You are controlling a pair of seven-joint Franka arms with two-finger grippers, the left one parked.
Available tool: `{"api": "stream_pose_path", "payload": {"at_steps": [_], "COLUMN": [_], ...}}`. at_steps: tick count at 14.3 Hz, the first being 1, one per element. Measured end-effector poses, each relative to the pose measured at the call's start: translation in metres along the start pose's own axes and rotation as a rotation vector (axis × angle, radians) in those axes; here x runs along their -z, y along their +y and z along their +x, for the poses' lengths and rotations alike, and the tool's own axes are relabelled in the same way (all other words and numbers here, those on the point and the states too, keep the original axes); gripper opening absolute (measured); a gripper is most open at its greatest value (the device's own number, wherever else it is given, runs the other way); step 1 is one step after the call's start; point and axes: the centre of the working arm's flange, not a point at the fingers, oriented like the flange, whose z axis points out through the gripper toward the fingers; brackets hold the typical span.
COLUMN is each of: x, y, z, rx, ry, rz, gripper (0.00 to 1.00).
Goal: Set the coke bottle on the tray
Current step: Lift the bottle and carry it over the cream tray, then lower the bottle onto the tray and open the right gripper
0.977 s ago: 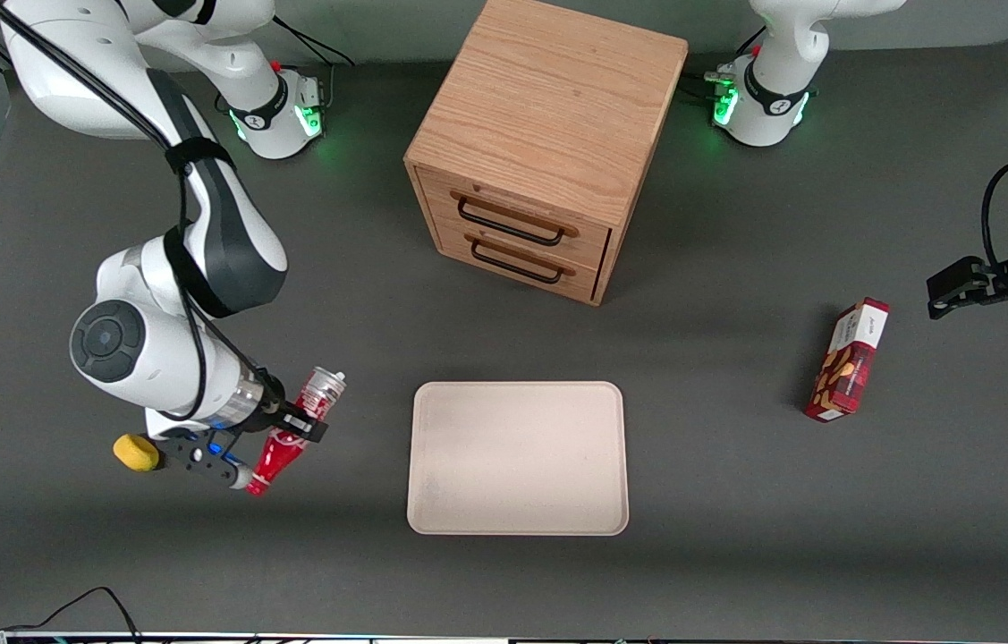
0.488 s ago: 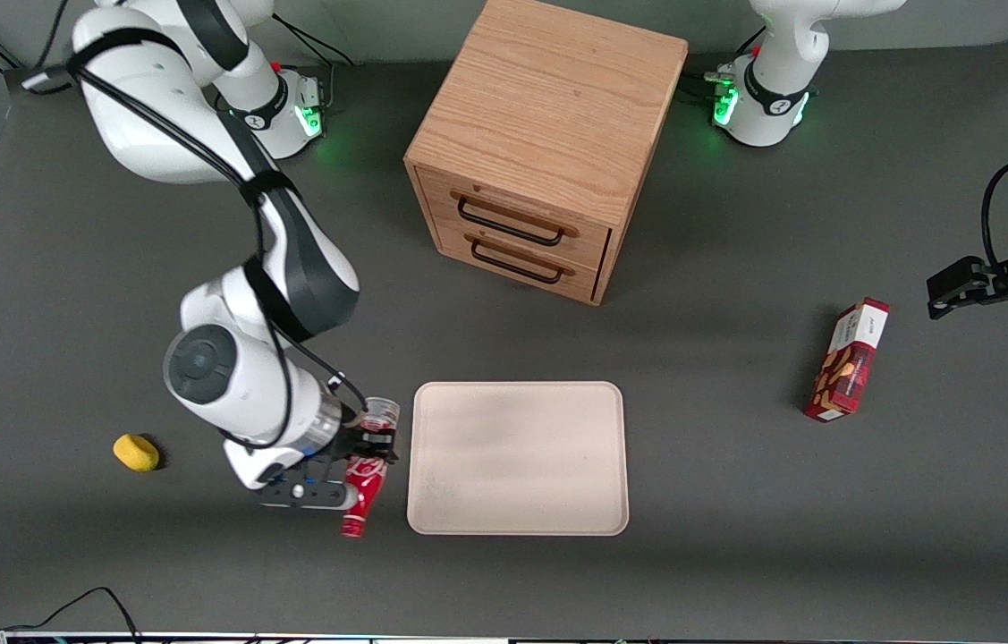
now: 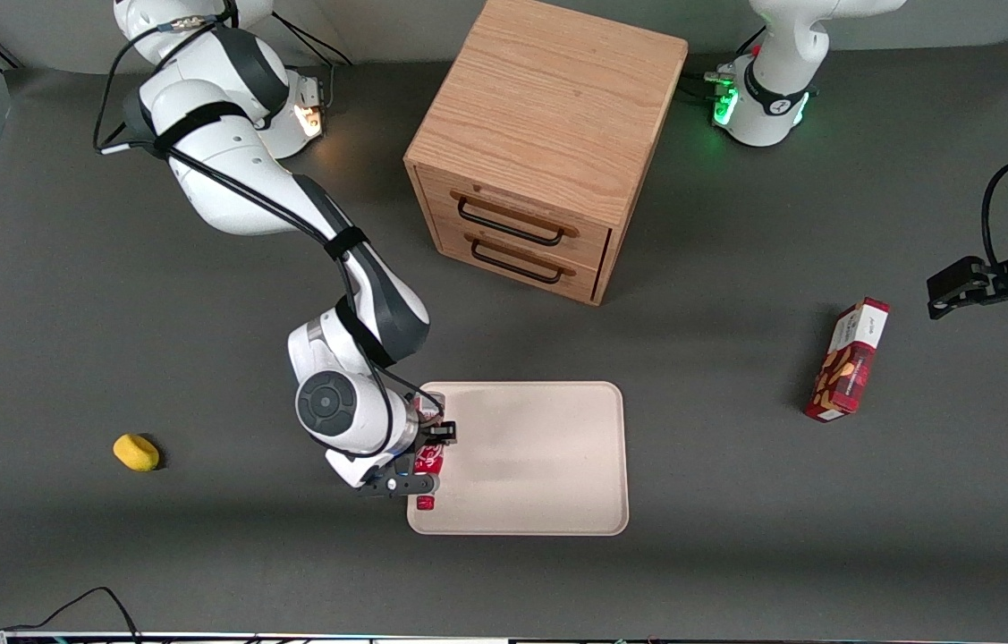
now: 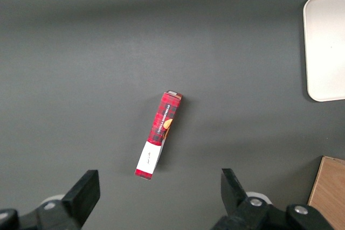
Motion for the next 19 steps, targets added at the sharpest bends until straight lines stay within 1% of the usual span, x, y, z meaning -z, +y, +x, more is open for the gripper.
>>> {"api": "stream_pose_path", "payload": {"at_steps": [3,6,8,12,13,14,16,17,19], "x": [-0.021,-0.038,-0.044,-0.046,-0.046,-0.046,-0.045,-0.046,-0.048], "y": [0.0,0.004,0.007,0.008,0.008,0.008,0.01,0.011,0.011], "z": [-0.003,-0.003,-0.001,-0.001,-0.001,0.0,0.003,0.004,0.004], "rx": [0.002,-0.003,-0.006,-0.008,-0.007,-0.006,-0.007,-0.006,-0.006], "ry": [-0.021,-0.027,-0.02,-0.019,-0.018,-0.009,0.007,0.014,0.016], "rz": [-0.007,-0.012,-0.012,-0.014,-0.014,-0.012,-0.011,-0.009,-0.009], "gripper": [0.54,0.54,0.54,0.54,0.59,0.69,0.87,0.98,1.0]}}
